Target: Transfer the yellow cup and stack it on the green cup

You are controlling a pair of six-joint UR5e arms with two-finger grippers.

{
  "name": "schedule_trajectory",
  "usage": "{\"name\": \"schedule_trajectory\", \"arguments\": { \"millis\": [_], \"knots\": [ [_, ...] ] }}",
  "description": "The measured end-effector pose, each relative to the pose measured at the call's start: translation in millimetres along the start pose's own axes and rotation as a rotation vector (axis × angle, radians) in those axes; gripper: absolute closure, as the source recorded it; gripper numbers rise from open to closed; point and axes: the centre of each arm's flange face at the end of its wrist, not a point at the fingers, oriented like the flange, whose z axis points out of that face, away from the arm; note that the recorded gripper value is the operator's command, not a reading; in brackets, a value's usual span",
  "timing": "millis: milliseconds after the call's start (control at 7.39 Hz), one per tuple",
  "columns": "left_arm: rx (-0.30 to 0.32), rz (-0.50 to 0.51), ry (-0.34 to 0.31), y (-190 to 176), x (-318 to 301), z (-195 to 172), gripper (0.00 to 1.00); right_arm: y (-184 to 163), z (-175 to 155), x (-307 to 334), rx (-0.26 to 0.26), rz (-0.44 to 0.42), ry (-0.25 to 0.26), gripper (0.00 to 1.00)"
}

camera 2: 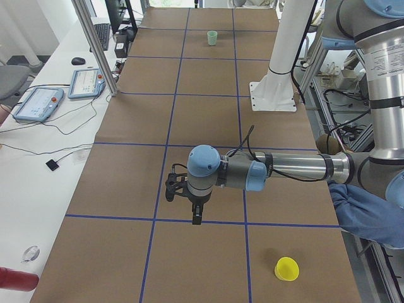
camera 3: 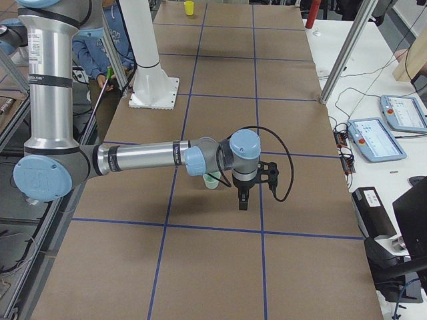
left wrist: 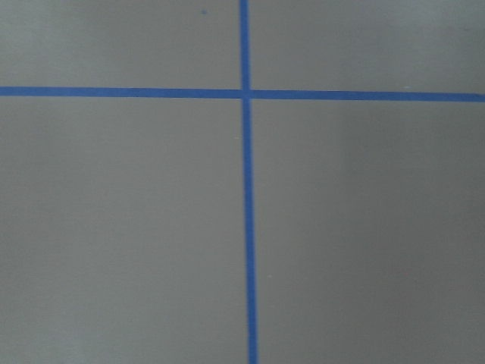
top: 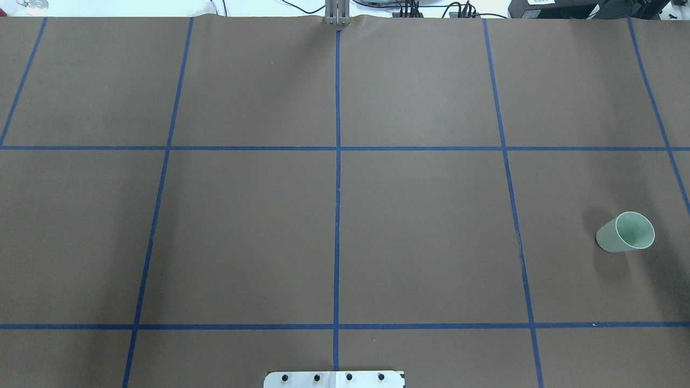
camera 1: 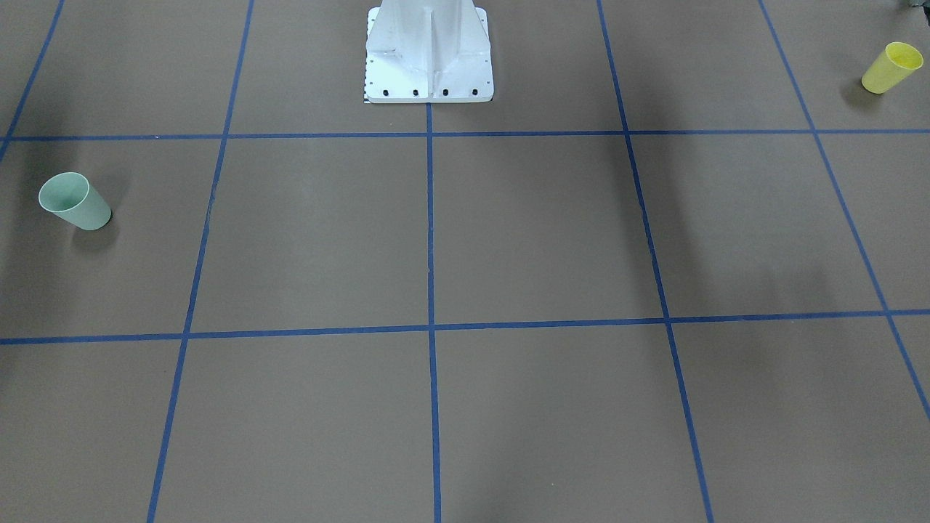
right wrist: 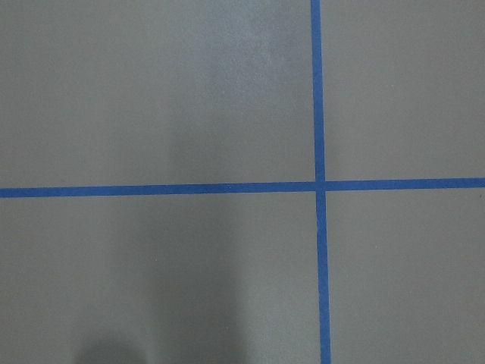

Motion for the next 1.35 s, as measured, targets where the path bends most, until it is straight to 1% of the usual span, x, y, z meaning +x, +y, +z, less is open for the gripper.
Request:
{"name": "schedule_trajectory", "arguments": {
  "millis": [135, 271, 947, 1353],
  "knots": [
    [0.002, 0.002, -0.023, 0.0, -2.0, -0.4, 0.00, 6.3, 2.0, 3.7, -0.006, 0.006, 0.002, 0.00],
    [0.004, 0.005, -0.029, -0.2, -1.4, -1.0, 0.00, 11.2, 2.5, 5.5, -0.008, 0.009, 0.002, 0.00],
    [-0.006, -0.001, -0.029, 19.9, -8.6, 6.0, 0.00, 14.9, 2.9, 6.7, -0.010, 0.009, 0.002, 0.00],
    [-0.008, -0.004, -0.027, 22.3, -9.4, 7.5, 0.00, 15.0, 3.9, 6.6, -0.013, 0.006, -0.001, 0.00]
  ]
}}
